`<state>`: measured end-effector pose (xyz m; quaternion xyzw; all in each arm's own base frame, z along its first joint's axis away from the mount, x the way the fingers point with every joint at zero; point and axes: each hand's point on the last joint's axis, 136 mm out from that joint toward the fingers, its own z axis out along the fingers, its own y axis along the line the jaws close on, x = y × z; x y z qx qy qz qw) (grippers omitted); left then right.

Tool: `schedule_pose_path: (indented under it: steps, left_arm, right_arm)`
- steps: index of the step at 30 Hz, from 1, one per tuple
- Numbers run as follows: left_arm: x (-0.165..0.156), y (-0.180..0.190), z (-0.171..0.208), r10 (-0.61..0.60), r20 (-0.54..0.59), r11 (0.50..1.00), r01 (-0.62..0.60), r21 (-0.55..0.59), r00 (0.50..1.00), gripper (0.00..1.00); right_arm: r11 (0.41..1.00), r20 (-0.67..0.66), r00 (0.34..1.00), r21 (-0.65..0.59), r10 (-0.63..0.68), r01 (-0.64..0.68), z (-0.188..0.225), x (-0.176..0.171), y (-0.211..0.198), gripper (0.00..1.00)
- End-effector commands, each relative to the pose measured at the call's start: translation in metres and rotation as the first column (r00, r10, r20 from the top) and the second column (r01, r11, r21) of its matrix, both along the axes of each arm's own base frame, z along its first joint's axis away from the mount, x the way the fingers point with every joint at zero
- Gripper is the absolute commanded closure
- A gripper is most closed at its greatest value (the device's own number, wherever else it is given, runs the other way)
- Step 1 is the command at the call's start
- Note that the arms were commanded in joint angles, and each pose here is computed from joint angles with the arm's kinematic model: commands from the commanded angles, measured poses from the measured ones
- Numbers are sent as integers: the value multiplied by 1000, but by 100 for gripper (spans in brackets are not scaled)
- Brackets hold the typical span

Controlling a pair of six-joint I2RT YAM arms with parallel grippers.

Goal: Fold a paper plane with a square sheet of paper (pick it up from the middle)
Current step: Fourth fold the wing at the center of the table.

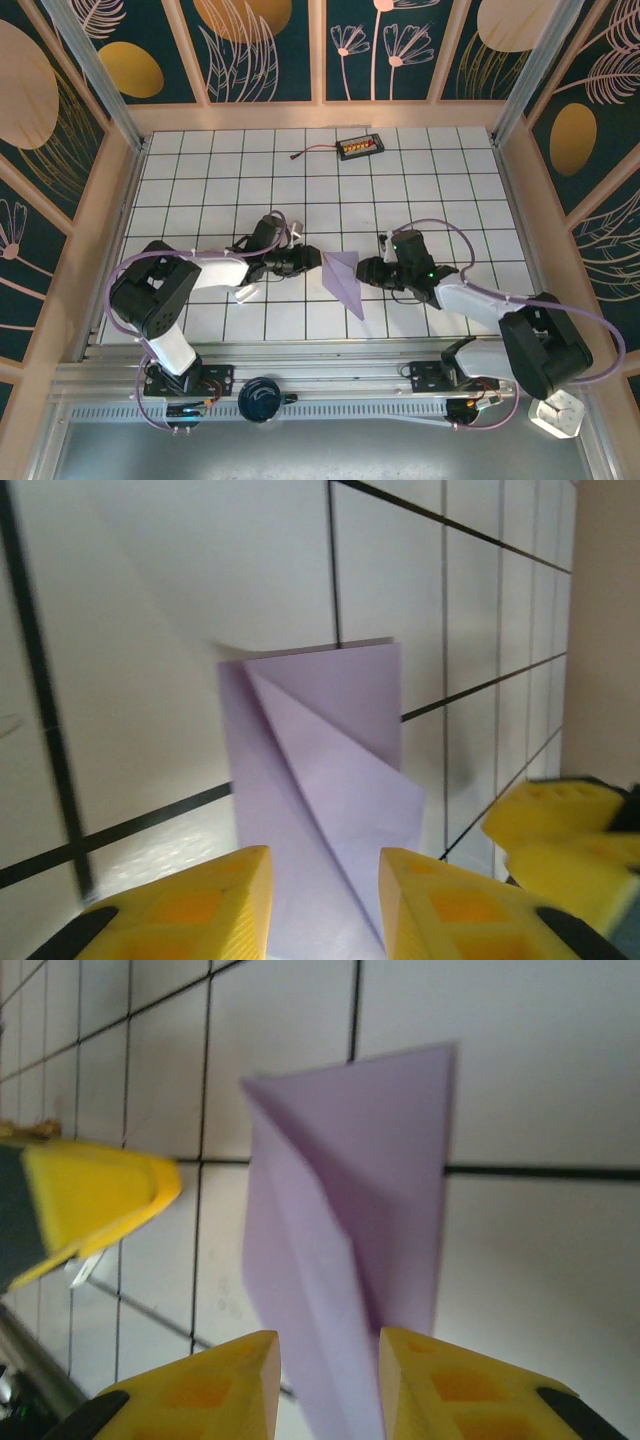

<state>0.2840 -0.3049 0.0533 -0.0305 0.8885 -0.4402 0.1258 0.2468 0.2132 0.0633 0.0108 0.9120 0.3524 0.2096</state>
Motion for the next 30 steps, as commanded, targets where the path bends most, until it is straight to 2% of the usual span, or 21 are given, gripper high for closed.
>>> schedule_pose_path:
  steps: [1, 7, 18, 30]
  left_arm:
    - [2, -13, 1, -17, 1, 999, 17, -42, 1000, 67]
    - [-1, -13, -10, -25, -24, 999, 25, -32, 999, 67]
    - [-5, -19, -20, -40, -50, 999, 38, -33, 998, 67]
    - [-5, -19, -24, -37, -60, 999, 35, -37, 998, 67]
  right_arm:
    - [1000, 68, 997, 3, -22, 21, 10, 26, 4, 68]
    - [1000, 51, 998, -6, 29, -29, 0, 22, 10, 67]
    - [989, 12, 995, -115, 98, -96, -20, -1, 11, 58]
    - [973, -18, 989, -173, 149, -150, -34, -12, 24, 57]
